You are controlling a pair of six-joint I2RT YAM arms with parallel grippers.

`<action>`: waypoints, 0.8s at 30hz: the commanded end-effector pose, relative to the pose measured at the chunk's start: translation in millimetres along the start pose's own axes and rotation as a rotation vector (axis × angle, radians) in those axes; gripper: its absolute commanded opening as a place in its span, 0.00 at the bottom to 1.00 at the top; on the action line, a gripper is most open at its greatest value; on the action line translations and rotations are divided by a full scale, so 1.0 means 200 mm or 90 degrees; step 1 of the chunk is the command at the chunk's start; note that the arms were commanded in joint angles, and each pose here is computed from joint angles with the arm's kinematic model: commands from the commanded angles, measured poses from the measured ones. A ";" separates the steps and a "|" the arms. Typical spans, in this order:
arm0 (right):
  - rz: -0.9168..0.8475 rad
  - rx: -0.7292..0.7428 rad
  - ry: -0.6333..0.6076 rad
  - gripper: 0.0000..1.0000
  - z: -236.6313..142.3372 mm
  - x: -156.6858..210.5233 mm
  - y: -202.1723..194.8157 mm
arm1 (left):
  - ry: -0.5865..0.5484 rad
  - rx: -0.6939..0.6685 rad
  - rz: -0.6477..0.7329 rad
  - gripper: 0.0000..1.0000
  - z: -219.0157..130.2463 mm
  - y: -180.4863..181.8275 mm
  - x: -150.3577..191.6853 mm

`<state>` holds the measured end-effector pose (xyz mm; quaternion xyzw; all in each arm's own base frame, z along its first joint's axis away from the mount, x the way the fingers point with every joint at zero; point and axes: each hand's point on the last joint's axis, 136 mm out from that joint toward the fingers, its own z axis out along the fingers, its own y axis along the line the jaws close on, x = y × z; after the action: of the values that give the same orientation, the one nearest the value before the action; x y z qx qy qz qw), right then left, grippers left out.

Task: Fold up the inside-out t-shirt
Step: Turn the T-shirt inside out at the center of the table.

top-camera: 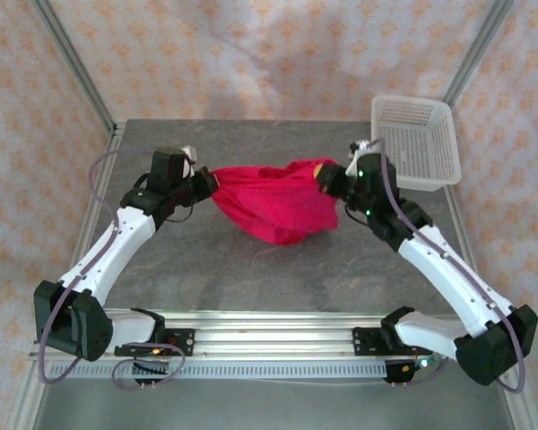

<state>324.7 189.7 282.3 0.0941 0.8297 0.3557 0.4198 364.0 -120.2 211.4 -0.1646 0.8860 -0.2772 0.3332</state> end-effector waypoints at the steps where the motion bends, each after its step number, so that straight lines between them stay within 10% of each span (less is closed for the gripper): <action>1: 0.052 0.012 0.002 0.00 0.12 0.17 -0.25 | -0.013 -0.071 -0.033 0.00 0.09 0.18 0.06; 6: 0.090 0.124 0.094 0.03 0.19 0.52 -0.61 | 0.033 -0.084 0.035 0.04 0.18 0.12 0.18; 12: 0.059 0.092 0.118 0.00 0.20 0.51 -0.54 | 0.023 -0.070 0.185 0.52 0.11 -0.10 0.18; 24: 0.043 0.050 0.122 0.00 0.20 0.50 -0.47 | 0.108 -0.014 0.284 0.61 0.36 -0.48 0.39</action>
<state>298.1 181.1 118.9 0.1230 0.8912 0.3229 0.2937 357.0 -249.6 193.3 0.0304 0.9201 -0.2298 0.3158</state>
